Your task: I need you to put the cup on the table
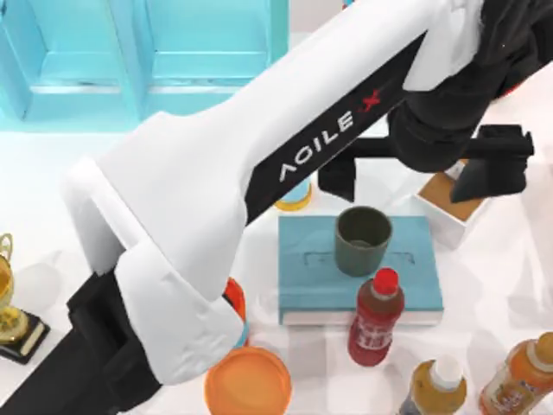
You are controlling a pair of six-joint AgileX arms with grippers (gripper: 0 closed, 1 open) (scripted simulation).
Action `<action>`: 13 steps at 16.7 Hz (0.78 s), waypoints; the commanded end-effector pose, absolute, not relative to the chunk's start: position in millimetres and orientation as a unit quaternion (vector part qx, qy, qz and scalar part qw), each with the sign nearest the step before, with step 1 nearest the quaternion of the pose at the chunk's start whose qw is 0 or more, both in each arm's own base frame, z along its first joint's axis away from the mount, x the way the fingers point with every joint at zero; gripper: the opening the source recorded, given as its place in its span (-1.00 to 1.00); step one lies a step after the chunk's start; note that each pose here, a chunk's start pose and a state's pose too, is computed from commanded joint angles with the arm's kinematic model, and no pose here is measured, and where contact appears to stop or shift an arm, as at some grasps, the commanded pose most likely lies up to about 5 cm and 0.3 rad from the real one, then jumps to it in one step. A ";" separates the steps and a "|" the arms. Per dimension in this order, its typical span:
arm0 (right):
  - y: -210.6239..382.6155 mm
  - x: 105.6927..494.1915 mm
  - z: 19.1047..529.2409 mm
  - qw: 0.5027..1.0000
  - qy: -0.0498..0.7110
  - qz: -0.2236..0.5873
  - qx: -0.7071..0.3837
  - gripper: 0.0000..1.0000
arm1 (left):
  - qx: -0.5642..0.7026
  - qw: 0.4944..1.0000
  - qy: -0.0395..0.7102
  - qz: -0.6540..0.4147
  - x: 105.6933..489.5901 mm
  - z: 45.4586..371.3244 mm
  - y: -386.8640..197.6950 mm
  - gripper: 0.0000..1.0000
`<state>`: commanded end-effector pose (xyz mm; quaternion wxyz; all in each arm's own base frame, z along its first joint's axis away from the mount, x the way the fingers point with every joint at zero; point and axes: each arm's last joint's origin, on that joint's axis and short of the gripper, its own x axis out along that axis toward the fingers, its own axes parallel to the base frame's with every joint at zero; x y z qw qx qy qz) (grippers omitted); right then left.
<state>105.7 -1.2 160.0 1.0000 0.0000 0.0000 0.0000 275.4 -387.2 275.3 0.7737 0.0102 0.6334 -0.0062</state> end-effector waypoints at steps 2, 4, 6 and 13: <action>-1.2 105.7 160.0 1.000 0.000 0.000 0.000 1.00 | 0.010 0.774 0.633 -0.006 275.4 275.3 -387.2 1.00; -1.2 105.7 160.0 1.000 0.000 0.000 0.000 1.00 | 0.010 0.773 0.634 -0.004 278.0 273.2 -386.5 1.00; -1.2 105.7 160.0 1.000 0.000 0.000 0.000 1.00 | 0.010 0.774 0.634 -0.005 278.6 271.7 -387.4 1.00; -1.2 105.7 160.0 1.000 0.000 0.000 0.000 1.00 | 0.012 0.773 0.635 -0.005 292.4 224.1 -393.1 1.00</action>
